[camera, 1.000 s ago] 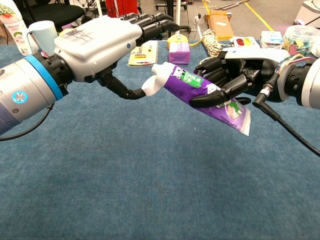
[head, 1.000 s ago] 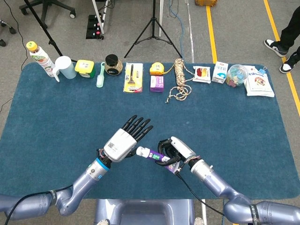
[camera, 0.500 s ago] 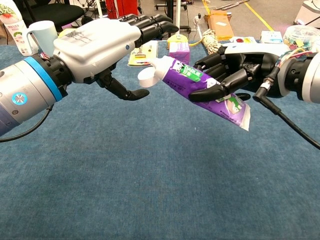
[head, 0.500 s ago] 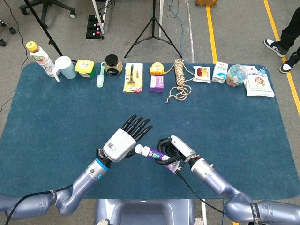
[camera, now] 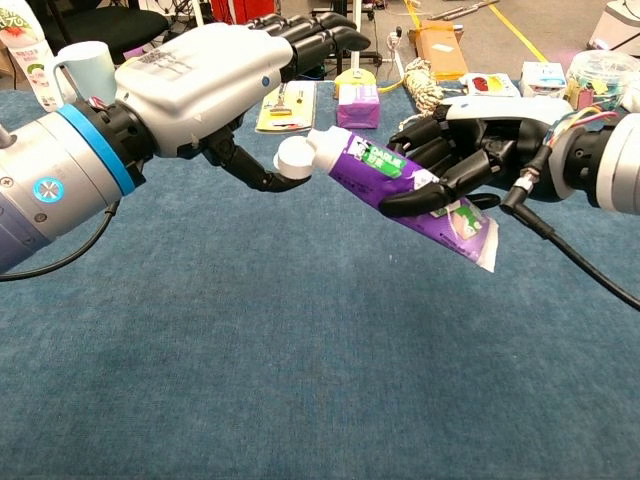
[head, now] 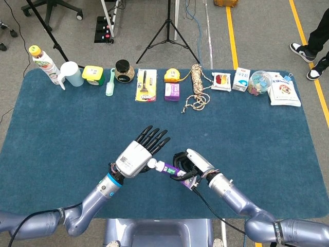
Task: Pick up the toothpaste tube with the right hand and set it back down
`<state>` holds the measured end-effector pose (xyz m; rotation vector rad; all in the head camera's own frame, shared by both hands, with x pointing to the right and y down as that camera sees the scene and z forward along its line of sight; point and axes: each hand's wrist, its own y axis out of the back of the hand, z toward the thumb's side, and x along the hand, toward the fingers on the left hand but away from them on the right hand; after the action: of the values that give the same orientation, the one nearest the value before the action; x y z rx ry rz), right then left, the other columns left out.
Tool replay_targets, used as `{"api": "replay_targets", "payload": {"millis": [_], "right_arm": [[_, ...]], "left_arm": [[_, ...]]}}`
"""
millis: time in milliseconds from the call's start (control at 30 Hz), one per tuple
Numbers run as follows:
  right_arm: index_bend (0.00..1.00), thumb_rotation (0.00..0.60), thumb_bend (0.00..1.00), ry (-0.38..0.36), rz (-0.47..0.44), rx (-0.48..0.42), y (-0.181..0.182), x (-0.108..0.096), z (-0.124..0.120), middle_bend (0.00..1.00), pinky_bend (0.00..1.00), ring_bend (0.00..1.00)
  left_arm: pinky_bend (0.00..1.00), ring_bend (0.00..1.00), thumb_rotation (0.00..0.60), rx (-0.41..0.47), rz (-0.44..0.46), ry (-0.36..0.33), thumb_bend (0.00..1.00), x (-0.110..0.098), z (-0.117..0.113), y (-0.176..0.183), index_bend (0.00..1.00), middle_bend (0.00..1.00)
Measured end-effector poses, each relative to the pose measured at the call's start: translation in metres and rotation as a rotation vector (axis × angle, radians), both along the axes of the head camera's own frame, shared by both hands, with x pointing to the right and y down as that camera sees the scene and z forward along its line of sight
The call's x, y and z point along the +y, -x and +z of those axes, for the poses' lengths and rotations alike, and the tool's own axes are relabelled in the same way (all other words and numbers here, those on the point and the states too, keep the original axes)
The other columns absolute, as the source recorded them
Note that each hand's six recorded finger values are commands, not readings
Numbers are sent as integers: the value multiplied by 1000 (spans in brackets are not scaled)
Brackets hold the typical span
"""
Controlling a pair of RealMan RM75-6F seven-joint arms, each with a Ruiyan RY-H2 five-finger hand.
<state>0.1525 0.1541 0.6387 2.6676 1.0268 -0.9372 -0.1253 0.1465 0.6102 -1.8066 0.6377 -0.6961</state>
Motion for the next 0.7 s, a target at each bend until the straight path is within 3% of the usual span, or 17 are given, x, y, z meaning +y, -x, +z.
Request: {"api": "replay_targets", "payload": {"millis": [700], "right_arm": [[822, 600, 285, -44, -64, 94, 1, 10, 12, 777, 964, 840]], "left_arm": [[9, 0, 563, 13, 14, -5, 259, -5, -13, -8, 0, 0]]}}
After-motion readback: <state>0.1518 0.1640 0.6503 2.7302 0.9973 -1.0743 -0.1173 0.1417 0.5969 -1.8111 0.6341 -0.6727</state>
